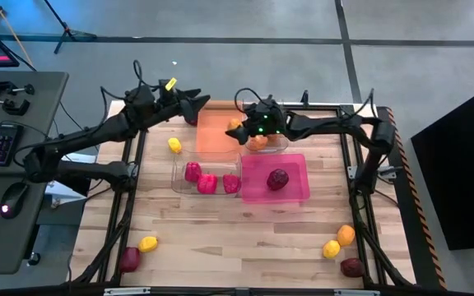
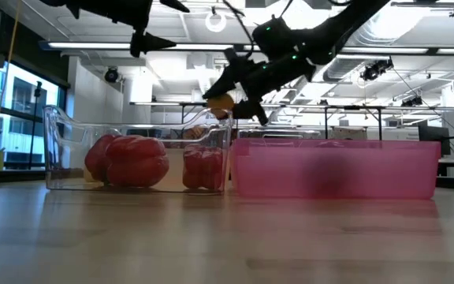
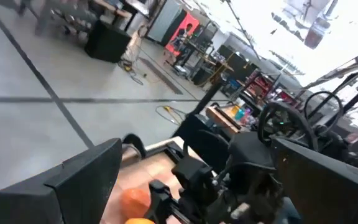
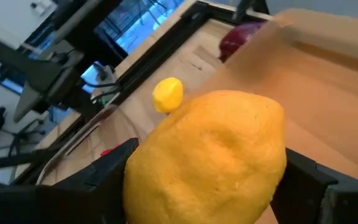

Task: Sort produce into baskets
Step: Put the lemon into the orange bin

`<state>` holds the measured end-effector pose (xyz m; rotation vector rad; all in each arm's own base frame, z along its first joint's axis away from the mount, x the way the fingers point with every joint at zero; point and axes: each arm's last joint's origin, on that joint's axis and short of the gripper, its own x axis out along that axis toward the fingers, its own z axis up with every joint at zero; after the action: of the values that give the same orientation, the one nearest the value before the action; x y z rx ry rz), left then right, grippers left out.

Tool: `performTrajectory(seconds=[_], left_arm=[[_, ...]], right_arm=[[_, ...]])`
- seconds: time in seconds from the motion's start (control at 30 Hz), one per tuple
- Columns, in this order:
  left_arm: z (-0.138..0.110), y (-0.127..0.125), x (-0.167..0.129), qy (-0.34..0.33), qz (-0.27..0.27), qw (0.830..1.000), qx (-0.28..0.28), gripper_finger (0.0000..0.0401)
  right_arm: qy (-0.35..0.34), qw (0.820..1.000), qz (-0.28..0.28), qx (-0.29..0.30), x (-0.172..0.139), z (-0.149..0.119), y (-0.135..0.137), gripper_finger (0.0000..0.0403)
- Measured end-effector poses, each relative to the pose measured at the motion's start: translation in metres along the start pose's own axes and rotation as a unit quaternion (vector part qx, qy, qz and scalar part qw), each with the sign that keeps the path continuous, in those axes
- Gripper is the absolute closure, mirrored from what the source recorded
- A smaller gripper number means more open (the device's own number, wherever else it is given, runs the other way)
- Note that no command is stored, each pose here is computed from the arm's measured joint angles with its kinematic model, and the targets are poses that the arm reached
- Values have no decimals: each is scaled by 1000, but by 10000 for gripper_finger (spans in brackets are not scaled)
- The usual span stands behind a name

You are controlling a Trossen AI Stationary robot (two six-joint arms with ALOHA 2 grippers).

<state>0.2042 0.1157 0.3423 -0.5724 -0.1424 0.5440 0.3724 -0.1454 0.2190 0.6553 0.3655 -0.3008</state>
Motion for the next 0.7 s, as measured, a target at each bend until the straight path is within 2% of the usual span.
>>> performTrajectory(seconds=[0.17, 0.23, 0.5, 0.6, 0.7], left_arm=[[4, 4, -18, 35, 4, 998, 49, 4], [5, 7, -28, 56, 21, 996, 62, 4], [-3, 25, -52, 137, 110, 983, 51, 4], [-6, 32, -52, 155, 134, 977, 51, 4], [-7, 38, -49, 162, 154, 973, 47, 4]], right_arm=[[-10, 999, -30, 14, 15, 0, -5, 125], [-18, 999, -40, 24, 16, 1, -6, 125], [-34, 997, -37, 61, 16, 4, -5, 122], [-40, 997, -33, 66, 16, 4, -3, 104], [-49, 996, -29, 63, 16, 5, -1, 63]])
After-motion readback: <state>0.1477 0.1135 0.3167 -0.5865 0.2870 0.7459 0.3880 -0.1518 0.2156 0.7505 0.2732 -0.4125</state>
